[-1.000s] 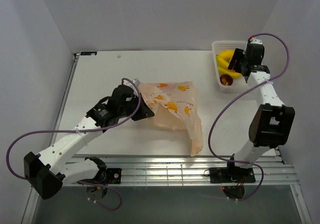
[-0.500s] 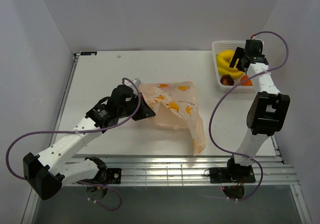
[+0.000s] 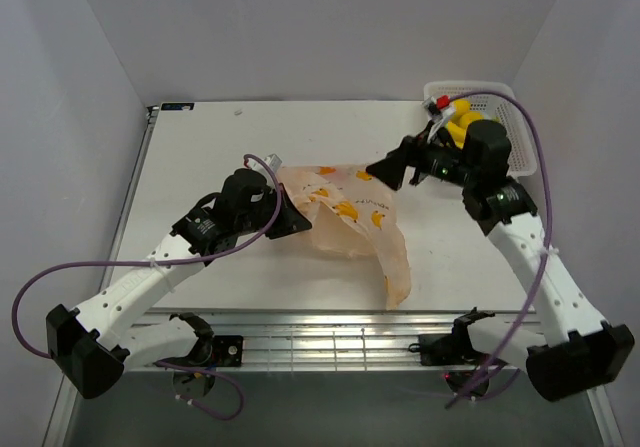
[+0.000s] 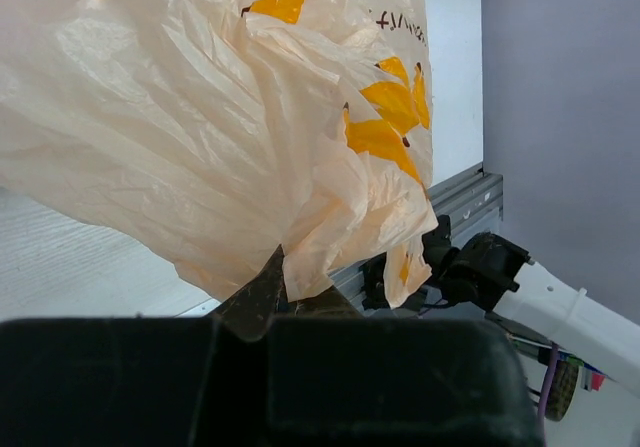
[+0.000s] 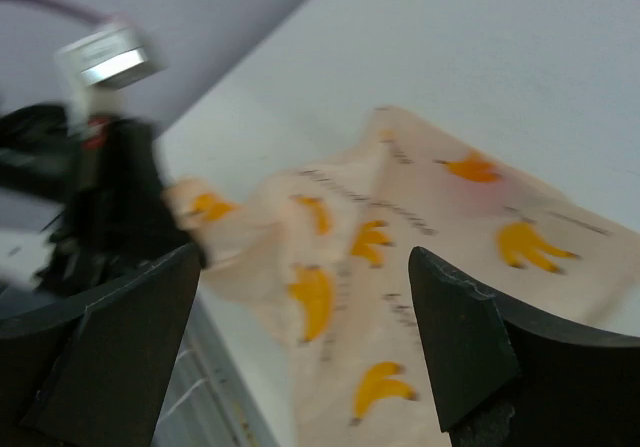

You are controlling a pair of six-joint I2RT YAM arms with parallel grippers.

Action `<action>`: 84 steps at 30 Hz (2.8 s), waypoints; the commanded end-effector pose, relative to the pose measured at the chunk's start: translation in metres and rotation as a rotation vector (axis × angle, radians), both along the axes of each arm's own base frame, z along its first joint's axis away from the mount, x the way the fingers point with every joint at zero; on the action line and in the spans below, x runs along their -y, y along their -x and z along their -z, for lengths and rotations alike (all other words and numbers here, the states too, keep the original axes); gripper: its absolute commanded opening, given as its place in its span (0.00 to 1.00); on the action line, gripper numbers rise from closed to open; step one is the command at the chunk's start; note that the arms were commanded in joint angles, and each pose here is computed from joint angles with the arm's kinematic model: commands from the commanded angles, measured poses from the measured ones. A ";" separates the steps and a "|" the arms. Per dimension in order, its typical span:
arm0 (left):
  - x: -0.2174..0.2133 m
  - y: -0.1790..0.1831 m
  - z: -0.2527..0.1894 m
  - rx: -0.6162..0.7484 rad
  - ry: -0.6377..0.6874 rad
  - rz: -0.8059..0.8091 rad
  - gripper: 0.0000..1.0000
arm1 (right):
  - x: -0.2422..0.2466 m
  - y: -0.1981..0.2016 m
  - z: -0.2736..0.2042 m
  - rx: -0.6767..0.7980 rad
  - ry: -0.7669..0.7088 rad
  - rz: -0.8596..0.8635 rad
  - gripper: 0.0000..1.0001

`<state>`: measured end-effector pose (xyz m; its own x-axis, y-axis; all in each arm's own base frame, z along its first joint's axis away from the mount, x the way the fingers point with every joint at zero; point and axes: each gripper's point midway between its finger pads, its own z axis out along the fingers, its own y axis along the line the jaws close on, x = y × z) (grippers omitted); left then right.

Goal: Take the fake fruits out of the plastic bag
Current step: Take out the fake fruit from the plastic bag.

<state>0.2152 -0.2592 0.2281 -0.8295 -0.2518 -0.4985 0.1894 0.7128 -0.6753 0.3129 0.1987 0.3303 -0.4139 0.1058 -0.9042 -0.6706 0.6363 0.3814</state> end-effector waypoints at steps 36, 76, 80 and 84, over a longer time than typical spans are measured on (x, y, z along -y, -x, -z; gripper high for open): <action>0.025 -0.015 -0.039 0.103 0.075 0.068 0.00 | -0.082 -0.014 0.131 0.009 0.098 0.430 0.90; 0.037 -0.007 -0.072 0.142 0.218 0.109 0.00 | -0.193 -0.082 0.286 -0.165 0.351 0.214 0.96; 0.034 -0.007 -0.070 0.135 0.217 0.091 0.00 | -0.199 -0.080 0.284 -0.162 0.344 0.177 0.82; 0.030 -0.007 -0.065 0.121 0.208 0.068 0.00 | -0.197 -0.079 0.260 -0.121 0.325 0.173 0.42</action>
<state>0.2356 -0.2915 0.2760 -0.7884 -0.2937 -0.5406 0.2946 0.5912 -0.7508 0.3860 0.3924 0.0395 -0.5581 -0.1278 -0.8199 -0.4896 0.8485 0.2010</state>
